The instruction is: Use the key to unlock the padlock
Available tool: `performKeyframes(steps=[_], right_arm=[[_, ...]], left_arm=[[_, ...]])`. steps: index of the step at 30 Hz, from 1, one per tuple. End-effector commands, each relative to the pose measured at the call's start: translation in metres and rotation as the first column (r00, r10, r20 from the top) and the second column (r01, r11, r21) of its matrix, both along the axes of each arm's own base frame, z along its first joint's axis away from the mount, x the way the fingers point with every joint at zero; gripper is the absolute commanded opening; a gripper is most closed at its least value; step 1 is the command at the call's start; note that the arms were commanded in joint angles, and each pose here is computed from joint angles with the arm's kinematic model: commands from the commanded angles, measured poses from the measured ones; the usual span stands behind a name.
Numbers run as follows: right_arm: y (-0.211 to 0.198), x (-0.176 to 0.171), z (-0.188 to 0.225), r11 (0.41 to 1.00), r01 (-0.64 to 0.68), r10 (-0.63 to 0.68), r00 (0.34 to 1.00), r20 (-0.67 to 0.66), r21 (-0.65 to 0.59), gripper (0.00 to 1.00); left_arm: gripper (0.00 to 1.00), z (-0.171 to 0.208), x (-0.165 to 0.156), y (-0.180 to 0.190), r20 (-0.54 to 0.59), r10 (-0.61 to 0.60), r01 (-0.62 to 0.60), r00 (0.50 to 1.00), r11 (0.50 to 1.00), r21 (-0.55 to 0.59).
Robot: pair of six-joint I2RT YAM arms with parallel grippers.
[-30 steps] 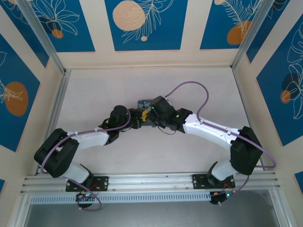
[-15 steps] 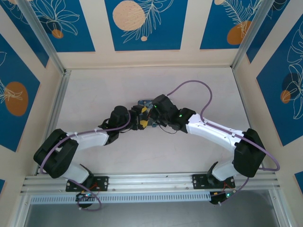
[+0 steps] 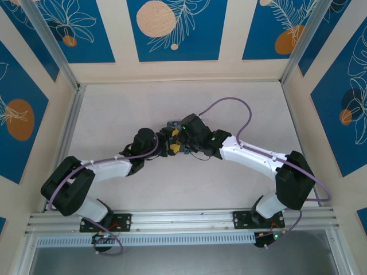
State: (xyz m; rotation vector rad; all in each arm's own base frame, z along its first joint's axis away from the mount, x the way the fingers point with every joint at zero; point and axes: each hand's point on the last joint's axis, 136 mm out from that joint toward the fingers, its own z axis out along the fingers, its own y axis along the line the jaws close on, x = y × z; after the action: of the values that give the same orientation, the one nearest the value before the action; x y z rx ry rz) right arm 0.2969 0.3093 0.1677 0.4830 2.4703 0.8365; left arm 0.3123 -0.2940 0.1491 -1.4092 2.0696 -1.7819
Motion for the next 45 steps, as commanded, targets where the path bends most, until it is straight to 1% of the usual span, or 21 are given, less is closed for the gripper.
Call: performKeyframes(steps=[1, 3, 9, 28, 34, 38, 45], right_arm=[[0.007, 0.001, 0.01, 0.999, 0.012, -0.012, 1.0, 0.014, 0.044, 0.0], [0.004, 0.0, 0.01, 0.999, 0.018, -0.018, 1.0, 0.014, 0.042, 0.0], [-0.003, -0.002, 0.01, 0.999, 0.031, -0.032, 0.999, 0.018, 0.041, 0.0], [-0.007, -0.002, 0.008, 0.998, 0.042, -0.043, 0.999, 0.016, 0.043, 0.0], [-0.008, -0.001, 0.009, 0.998, 0.041, -0.041, 0.999, 0.017, 0.046, 0.0], [-0.009, -0.001, 0.008, 0.998, 0.045, -0.046, 0.999, 0.016, 0.045, 0.0], [-0.012, -0.001, 0.008, 0.998, 0.049, -0.05, 0.999, 0.017, 0.05, 0.0]], left_arm=[[0.54, 0.012, -0.002, -0.006, 0.026, -0.013, 0.014, 1.0, 0.999, -0.033], [0.48, 0.011, -0.003, -0.005, 0.024, -0.01, 0.011, 1.0, 1.0, -0.029], [0.37, 0.008, -0.005, 0.0, 0.015, 0.003, -0.003, 1.0, 1.0, -0.011], [0.17, 0.003, -0.006, 0.004, 0.006, 0.008, -0.008, 1.0, 1.0, 0.023], [0.08, 0.003, -0.006, 0.003, 0.008, 0.006, -0.006, 1.0, 1.0, 0.025], [0.0, 0.002, -0.005, 0.002, 0.01, 0.003, -0.003, 1.0, 1.0, 0.029], [0.0, -0.002, -0.005, 0.002, 0.005, -0.002, 0.002, 1.0, 0.999, 0.038]])
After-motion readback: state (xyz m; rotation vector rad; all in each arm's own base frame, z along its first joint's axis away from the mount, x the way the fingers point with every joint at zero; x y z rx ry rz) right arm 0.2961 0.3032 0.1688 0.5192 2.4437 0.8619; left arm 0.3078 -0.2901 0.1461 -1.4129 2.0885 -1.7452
